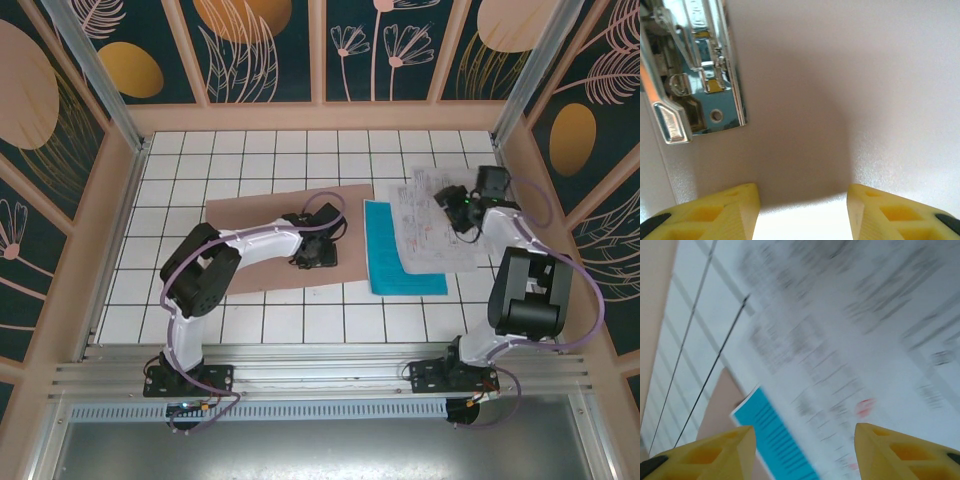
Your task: Put the files into the folder
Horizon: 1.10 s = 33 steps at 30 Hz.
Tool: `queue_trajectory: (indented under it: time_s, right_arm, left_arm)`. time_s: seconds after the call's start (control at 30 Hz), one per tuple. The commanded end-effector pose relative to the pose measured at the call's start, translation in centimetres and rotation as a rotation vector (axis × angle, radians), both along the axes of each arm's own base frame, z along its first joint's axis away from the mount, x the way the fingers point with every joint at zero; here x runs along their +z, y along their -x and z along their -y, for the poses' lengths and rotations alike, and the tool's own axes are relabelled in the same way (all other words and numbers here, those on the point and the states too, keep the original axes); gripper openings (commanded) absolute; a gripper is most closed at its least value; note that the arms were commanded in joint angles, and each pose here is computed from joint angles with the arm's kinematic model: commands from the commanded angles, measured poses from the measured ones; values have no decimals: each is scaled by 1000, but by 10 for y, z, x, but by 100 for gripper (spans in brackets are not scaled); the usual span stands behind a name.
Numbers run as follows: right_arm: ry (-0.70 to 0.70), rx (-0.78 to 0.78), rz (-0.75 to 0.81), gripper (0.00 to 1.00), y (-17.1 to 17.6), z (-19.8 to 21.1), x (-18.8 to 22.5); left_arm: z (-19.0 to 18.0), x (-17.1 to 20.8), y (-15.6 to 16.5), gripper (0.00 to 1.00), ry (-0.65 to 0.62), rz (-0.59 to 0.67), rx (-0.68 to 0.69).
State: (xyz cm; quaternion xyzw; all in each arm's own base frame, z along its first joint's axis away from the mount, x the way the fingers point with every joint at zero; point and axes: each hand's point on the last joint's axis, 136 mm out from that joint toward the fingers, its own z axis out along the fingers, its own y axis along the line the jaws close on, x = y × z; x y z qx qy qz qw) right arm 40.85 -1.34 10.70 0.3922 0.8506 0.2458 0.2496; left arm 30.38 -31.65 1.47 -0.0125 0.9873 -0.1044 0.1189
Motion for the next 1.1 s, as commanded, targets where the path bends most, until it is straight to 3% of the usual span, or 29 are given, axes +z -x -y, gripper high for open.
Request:
queue_trajectory:
  time_s: [0.0, 0.17, 0.37, 0.47, 0.7, 0.93, 1.07]
  right_arm:
    - [26, -35, -86, 55, 9, 23, -30]
    - [41, -43, -168, 54, 5, 39, -67]
    - [35, -21, -201, 54, 12, 33, -80]
    - [37, -16, -209, 54, 16, 31, -83]
    - [32, -6, -230, 54, 21, 28, -90]
    - [33, 8, -234, 54, 21, 23, -89]
    - [33, 17, -238, 54, 22, 19, -91]
  left_arm:
    - [1, -37, 24, 51, -75, -86, -80]
    - [2, -32, 18, 52, -146, -32, -128]
    - [12, 56, -23, 69, -123, 142, -69]
    - [-3, 78, -42, 74, -132, 148, 11]
    - [-57, 46, -63, 74, -232, 47, 72]
    - [-51, 18, -86, 75, -273, 16, 42]
    - [-49, -11, -83, 71, -299, -46, 19]
